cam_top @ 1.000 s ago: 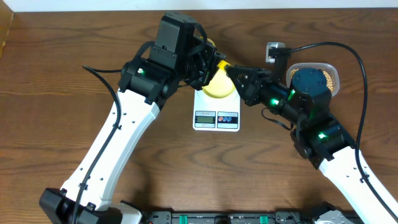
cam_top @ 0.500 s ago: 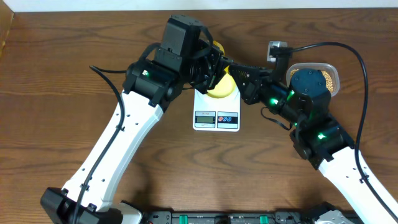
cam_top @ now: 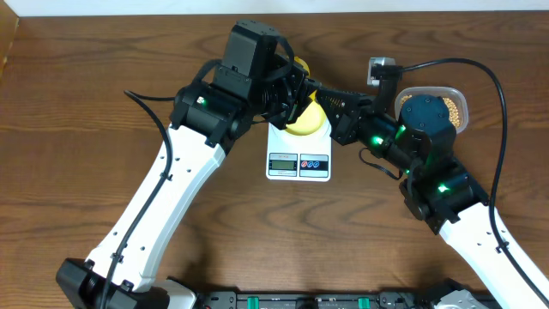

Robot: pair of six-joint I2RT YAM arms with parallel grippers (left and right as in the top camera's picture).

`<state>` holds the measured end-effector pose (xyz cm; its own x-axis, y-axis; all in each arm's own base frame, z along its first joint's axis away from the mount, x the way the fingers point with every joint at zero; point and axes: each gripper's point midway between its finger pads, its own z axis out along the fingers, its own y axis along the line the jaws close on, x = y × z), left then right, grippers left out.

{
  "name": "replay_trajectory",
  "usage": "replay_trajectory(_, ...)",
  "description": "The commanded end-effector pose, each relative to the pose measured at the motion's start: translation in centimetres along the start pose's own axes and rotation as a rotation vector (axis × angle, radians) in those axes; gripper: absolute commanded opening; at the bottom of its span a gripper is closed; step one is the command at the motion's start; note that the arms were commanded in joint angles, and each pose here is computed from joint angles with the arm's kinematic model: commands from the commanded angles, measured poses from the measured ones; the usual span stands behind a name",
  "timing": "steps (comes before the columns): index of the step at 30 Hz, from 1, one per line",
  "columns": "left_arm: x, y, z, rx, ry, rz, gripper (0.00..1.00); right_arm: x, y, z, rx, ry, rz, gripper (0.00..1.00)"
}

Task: Scoop item into bowl and weigh 50g on scale
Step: 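Close the right gripper on the scoop handle and release left gripper, then carry the scoop with the right gripper into the soybean tub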

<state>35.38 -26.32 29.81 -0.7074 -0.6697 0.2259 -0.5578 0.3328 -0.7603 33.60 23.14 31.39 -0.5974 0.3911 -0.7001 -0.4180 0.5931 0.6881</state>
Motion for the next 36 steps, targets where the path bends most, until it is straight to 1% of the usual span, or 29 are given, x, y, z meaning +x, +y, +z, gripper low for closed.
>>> replay_trajectory(1, 0.5, 0.2, 0.1, -0.006, 0.023, 0.000, 0.08, -0.8, -0.1, -0.1, 0.026, -0.031, -0.043, 0.01)
replay_trajectory(3, -0.1, 0.2, 0.1, -0.008, -0.012, 0.025, 0.08, -0.8, 0.0, -0.1, 0.024, -0.031, -0.044, 0.01)
replay_trajectory(4, -0.4, 0.3, 0.1, -0.009, -0.030, 0.068, 0.09, -0.8, 0.0, -0.1, 0.025, -0.032, -0.053, 0.01)
replay_trajectory(7, -0.6, 0.3, 0.1, -0.012, -0.042, 0.153, 0.22, -0.9, 0.0, -0.1, 0.026, -0.034, -0.082, 0.01)
replay_trajectory(10, -0.9, 0.3, 0.1, -0.016, -0.060, 0.228, 0.30, -1.1, -0.3, -0.2, 0.034, -0.039, -0.083, 0.01)
replay_trajectory(14, -1.9, 0.3, 0.0, -0.032, -0.116, 0.350, 0.37, -1.6, -0.8, -0.5, 0.040, -0.036, -0.076, 0.01)
replay_trajectory(15, -2.3, 0.3, 0.0, -0.039, -0.135, 0.387, 0.41, -1.7, -0.9, -0.6, 0.042, -0.032, -0.076, 0.01)
replay_trajectory(16, -2.5, 0.3, -0.1, -0.044, -0.149, 0.418, 0.50, -1.9, -1.0, -0.7, 0.047, -0.027, -0.079, 0.01)
replay_trajectory(17, -2.8, 0.3, -0.1, -0.051, -0.164, 0.449, 0.64, -2.1, -1.2, -0.9, 0.057, -0.021, -0.081, 0.01)
replay_trajectory(18, -3.1, 0.3, -0.2, -0.058, -0.178, 0.478, 0.71, -2.5, -1.4, -1.2, 0.076, -0.014, -0.083, 0.01)
replay_trajectory(19, -3.3, 0.4, -0.2, -0.063, -0.190, 0.502, 0.87, -2.8, -1.6, -1.5, 0.093, -0.008, -0.088, 0.01)
replay_trajectory(24, -3.8, 0.4, -0.3, -0.084, -0.216, 0.610, 0.90, -5.5, -2.8, -3.5, 0.219, 0.040, -0.106, 0.01)
replay_trajectory(27, -3.8, 0.4, -0.3, -0.092, -0.214, 0.681, 0.91, -6.6, -4.2, -4.8, 0.313, 0.107, -0.120, 0.01)
replay_trajectory(28, -3.8, 0.4, -0.3, -0.096, -0.213, 0.715, 0.98, -6.9, -4.8, -5.1, 0.348, 0.138, -0.121, 0.01)
replay_trajectory(29, -3.8, 0.4, -0.3, -0.099, -0.212, 0.742, 0.99, -7.0, -5.4, -5.4, 0.375, 0.164, -0.121, 0.01)
replay_trajectory(33, -3.8, 0.4, -0.3, -0.111, -0.207, 0.826, 1.00, -7.3, -9.0, -6.2, 0.500, 0.295, -0.118, 0.01)
replay_trajectory(36, -3.8, 0.9, -0.3, -0.132, -0.198, 0.844, 1.00, -7.7, -12.7, -7.2, 0.637, 0.385, -0.108, 0.01)
